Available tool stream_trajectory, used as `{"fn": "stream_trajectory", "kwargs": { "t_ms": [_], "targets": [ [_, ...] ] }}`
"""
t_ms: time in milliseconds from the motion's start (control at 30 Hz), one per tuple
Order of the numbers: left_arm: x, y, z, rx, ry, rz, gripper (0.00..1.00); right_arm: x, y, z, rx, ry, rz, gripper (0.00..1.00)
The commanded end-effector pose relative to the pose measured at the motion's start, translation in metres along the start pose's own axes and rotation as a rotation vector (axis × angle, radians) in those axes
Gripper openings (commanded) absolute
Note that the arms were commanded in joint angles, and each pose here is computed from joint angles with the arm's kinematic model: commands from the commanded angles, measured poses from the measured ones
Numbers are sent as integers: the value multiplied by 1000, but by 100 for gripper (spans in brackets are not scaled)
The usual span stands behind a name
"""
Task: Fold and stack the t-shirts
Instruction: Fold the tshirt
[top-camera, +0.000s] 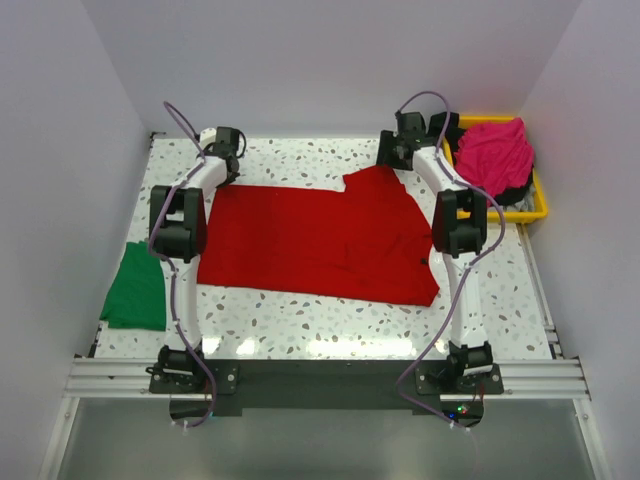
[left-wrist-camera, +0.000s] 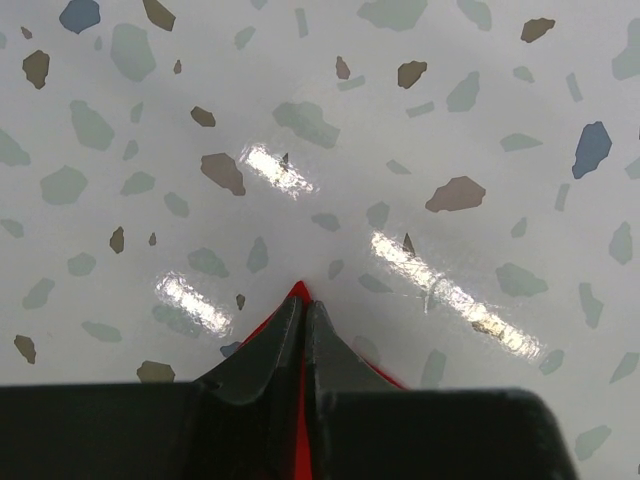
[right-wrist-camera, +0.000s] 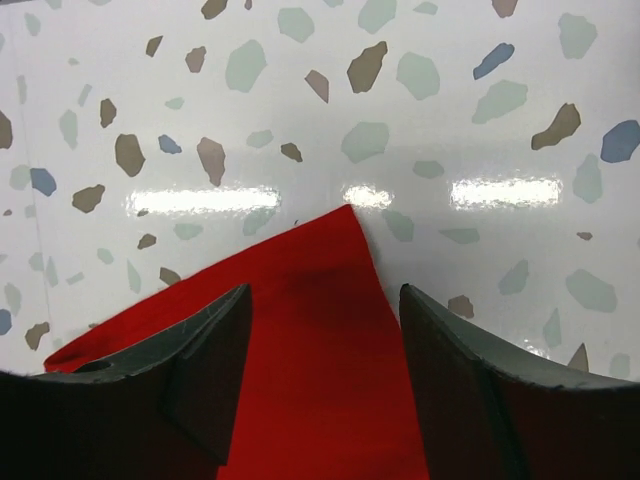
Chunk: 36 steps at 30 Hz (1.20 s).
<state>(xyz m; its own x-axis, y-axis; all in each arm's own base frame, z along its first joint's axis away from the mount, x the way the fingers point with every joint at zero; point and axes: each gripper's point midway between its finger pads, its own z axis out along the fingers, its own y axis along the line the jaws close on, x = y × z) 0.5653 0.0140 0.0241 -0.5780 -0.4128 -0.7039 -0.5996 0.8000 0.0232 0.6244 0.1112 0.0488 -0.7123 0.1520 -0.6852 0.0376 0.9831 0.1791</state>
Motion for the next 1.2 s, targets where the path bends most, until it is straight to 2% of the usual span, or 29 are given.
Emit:
{"fn": "stream_trajectory", "kwargs": {
  "t_ms": [0,300,600,800,833,1033,1167],
  "targets": [
    [-32,-4,-19,47,-72,-25,7,-19,-1,2,14,-51,2,63],
    [-28,-6,-16,54,-66,-23,3,-4,-5,16,38,-29,56,50],
    [-31,-6,-20,64,-76,-31,2,7,-11,7,101,2,83,38],
    [-33,-7,-23,80,-81,-40,1,11,-3,6,111,11,60,31],
    [-31,-7,-23,80,-78,-39,1,13,-4,8,117,16,58,27],
    [-29,-8,-22,85,-72,-40,1,20,-1,9,125,32,42,23],
    [-29,-8,-21,90,-71,-45,0,16,-3,7,136,21,39,17]
  ]
}}
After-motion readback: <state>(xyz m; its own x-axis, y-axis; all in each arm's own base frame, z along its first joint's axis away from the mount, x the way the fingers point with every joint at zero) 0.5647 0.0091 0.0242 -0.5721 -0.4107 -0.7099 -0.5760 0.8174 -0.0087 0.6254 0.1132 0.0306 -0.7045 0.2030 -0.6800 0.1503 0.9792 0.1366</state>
